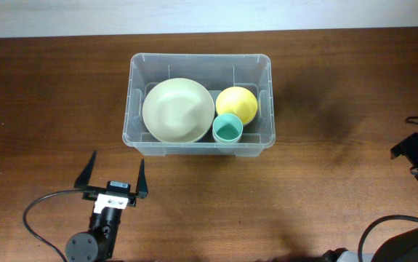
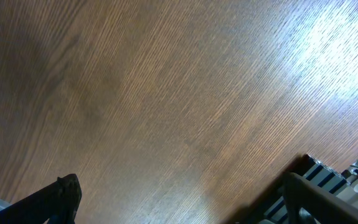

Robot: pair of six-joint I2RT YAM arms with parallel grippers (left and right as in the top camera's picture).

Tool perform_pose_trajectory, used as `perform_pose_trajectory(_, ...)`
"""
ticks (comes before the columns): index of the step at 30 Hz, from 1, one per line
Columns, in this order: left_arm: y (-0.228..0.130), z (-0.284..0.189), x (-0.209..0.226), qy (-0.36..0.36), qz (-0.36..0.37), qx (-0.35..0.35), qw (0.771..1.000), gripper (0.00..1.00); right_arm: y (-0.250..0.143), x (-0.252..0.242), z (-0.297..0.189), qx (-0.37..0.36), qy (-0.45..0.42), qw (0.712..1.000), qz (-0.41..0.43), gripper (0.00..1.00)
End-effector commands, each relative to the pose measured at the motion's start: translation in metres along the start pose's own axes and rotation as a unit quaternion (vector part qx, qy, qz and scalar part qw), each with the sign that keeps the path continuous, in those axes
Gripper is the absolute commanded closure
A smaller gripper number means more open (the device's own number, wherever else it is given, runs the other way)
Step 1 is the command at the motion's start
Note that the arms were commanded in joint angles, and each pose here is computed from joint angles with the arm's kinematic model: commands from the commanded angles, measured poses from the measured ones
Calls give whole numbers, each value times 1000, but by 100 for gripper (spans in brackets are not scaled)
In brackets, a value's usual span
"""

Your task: Pack container

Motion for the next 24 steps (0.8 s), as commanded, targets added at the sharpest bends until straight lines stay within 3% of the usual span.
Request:
perform_pose_trajectory(1, -9, -5, -2, 3, 5, 16, 1000, 0, 0, -1, 1, 2, -2, 1000, 7, 1)
perform_pose_trajectory(10, -48, -14, -21, -42, -13, 110, 993, 0, 0, -1, 1, 2, -2, 1000, 7, 1)
perform_pose_trajectory(24, -47, -14, -22, -45, -17, 107, 993, 0, 0, -1, 1, 2, -2, 1000, 7, 1)
Point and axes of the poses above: each gripper's point midway between its finger pads, its own z axis out along the fingers, its own x axis along the line the jaws close on, y = z × x, the point moved 4 cm from there along -z, back along the fingers, and after that the axes turned 14 degrees about z, right-handed, at the moved point
